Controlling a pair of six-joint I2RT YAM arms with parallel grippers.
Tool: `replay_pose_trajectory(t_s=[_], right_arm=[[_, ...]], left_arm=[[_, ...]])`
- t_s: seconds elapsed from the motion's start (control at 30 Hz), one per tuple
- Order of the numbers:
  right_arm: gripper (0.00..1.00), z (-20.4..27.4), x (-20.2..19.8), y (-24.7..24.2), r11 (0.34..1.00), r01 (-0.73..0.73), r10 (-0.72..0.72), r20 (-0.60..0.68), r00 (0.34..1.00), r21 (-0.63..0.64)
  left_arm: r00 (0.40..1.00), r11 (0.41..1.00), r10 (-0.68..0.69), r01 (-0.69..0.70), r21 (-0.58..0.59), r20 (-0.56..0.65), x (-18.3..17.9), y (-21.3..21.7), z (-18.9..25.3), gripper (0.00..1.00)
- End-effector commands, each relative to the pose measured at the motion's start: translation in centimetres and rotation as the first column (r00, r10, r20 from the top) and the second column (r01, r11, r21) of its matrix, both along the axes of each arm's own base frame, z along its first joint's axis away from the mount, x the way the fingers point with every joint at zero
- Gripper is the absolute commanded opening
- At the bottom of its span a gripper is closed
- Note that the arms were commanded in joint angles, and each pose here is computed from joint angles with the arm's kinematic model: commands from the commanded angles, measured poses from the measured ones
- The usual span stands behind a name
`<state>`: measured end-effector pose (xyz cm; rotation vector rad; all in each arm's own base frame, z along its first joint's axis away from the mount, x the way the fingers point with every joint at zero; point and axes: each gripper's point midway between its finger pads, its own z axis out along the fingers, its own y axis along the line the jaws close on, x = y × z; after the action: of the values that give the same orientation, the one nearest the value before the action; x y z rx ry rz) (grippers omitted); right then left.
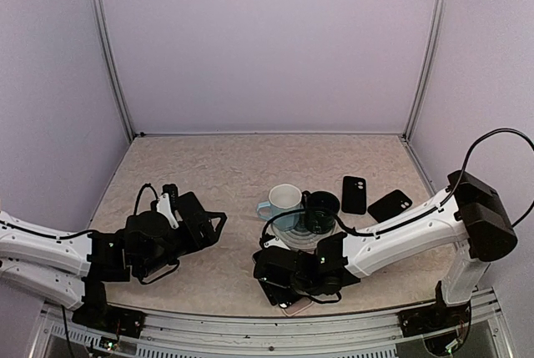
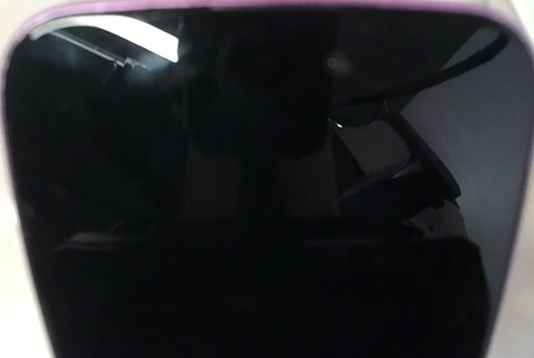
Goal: Put the phone into the phone case
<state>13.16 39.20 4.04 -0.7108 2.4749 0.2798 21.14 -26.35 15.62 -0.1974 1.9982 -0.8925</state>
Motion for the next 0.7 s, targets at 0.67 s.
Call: replay_pose_trajectory(t_s=[0.67], right_arm=[[0.53, 0.1, -1.1, -1.0, 0.998, -0.005, 0.002, -0.061, 0.998, -0.060]], left_arm=[[1.000, 1.000, 0.000, 0.000, 0.010, 0.013, 0.4, 0.1, 0.7, 0.99]])
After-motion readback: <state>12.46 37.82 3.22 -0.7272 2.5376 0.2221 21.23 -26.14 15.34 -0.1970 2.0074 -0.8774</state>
